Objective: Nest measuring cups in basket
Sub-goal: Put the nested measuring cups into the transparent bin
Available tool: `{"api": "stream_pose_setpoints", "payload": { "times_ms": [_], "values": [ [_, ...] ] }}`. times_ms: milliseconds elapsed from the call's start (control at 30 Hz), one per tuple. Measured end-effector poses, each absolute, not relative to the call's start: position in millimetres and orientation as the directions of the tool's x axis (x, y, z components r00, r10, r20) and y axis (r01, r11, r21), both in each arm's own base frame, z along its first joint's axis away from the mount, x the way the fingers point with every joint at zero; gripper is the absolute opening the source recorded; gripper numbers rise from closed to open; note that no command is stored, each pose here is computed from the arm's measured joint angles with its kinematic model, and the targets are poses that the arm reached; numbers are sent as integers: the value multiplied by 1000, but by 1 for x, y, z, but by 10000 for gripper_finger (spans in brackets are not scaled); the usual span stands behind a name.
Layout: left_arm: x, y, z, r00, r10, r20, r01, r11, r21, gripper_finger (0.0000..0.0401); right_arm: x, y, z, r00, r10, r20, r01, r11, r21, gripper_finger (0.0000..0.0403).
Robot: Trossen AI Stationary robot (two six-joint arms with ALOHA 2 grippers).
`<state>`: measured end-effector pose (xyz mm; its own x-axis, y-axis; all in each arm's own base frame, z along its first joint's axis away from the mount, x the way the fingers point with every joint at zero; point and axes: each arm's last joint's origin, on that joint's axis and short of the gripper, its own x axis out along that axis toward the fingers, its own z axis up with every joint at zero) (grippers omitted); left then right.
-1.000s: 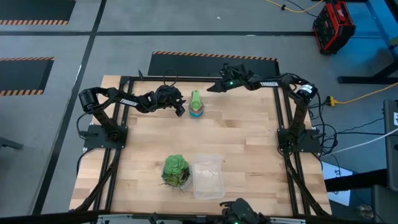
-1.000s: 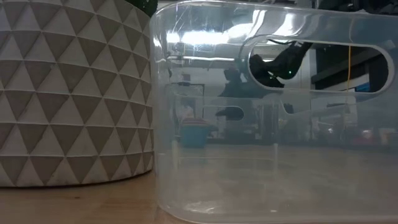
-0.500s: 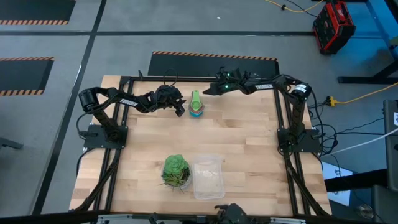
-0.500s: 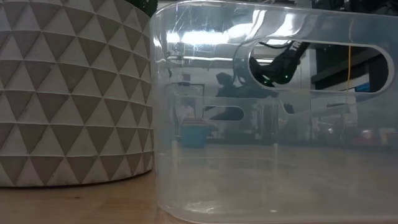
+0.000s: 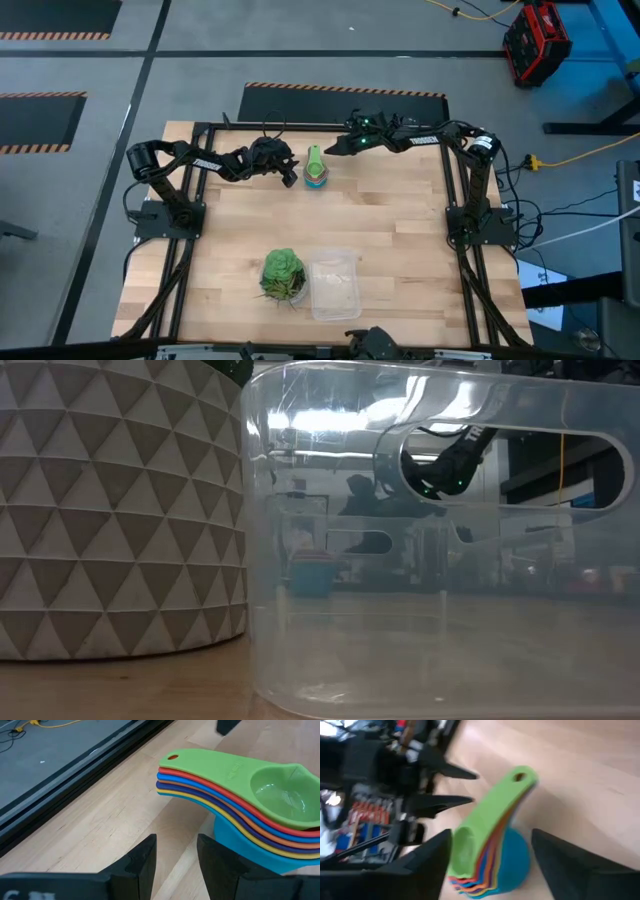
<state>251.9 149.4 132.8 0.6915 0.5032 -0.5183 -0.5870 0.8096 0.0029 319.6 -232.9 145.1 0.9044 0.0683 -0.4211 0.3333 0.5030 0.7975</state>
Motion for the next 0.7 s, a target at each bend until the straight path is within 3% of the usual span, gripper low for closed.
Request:
{"api": "stream_pose_setpoints", "payload": {
  "times_ms": [167, 400, 700],
  "values": [
    [252, 149, 133, 691, 503, -518, -587, 810, 3, 135, 319, -235, 144, 892, -3, -452, 399, 474, 785, 329],
    [252, 149, 133, 691, 503, -518, -587, 809, 3, 135, 322, -233, 142, 892, -6, -453, 414, 418, 809, 326],
    [252, 149, 133, 691, 503, -519, -587, 810, 3, 135, 330, -237, 120, 927, 69, -369, 319, 371, 872, 327]
  ]
}}
